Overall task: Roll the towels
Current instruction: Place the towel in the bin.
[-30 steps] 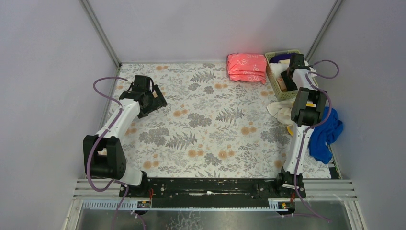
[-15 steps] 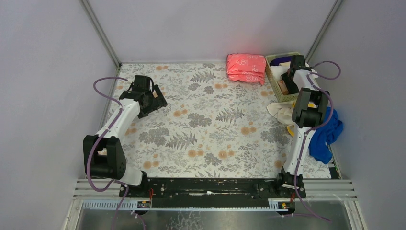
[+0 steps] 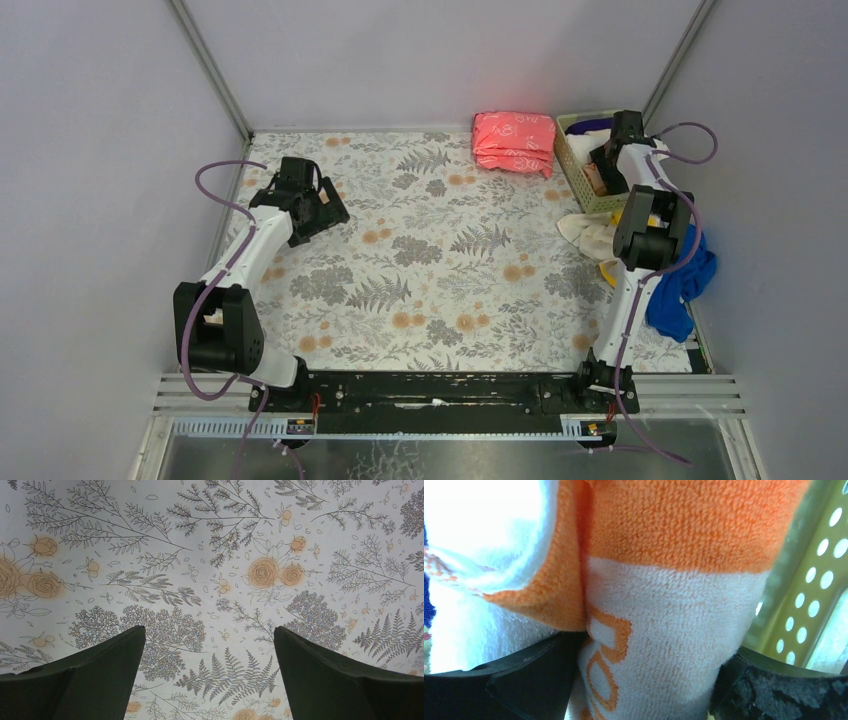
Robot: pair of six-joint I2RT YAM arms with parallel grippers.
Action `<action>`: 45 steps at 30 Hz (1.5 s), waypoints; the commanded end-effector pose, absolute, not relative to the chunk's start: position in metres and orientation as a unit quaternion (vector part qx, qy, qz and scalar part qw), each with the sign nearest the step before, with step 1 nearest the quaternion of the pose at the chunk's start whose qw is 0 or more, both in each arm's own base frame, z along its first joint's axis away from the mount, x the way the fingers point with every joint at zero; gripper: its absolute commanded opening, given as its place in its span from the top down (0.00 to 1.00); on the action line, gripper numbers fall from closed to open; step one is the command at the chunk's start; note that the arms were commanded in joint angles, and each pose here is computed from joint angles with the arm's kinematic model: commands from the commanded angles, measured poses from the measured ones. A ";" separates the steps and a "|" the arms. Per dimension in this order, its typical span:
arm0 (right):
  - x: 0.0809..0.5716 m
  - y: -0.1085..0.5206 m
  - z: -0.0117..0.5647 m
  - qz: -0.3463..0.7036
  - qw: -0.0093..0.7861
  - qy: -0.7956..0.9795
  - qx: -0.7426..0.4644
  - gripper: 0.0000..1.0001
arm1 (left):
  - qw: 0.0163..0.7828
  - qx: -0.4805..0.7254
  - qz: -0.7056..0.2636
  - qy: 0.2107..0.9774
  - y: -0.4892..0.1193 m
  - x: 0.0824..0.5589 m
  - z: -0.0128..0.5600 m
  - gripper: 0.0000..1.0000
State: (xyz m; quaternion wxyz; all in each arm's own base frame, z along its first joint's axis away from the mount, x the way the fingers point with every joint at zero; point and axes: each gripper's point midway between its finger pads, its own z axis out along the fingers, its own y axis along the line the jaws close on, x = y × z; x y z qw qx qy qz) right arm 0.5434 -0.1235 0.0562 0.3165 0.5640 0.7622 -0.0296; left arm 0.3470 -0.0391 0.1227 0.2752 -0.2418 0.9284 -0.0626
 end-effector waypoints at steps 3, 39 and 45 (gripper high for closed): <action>0.572 -0.128 0.110 -0.009 0.371 0.748 0.550 0.10 | 0.274 -0.236 -0.063 0.930 -0.037 0.346 0.120 0.00; 0.507 -0.144 0.116 -0.122 0.315 0.773 0.537 0.00 | 0.275 -0.231 -0.077 0.930 -0.042 0.345 0.122 0.08; 0.501 -0.146 0.120 -0.131 0.315 0.773 0.535 0.01 | 0.276 -0.231 -0.079 0.930 -0.043 0.345 0.123 0.08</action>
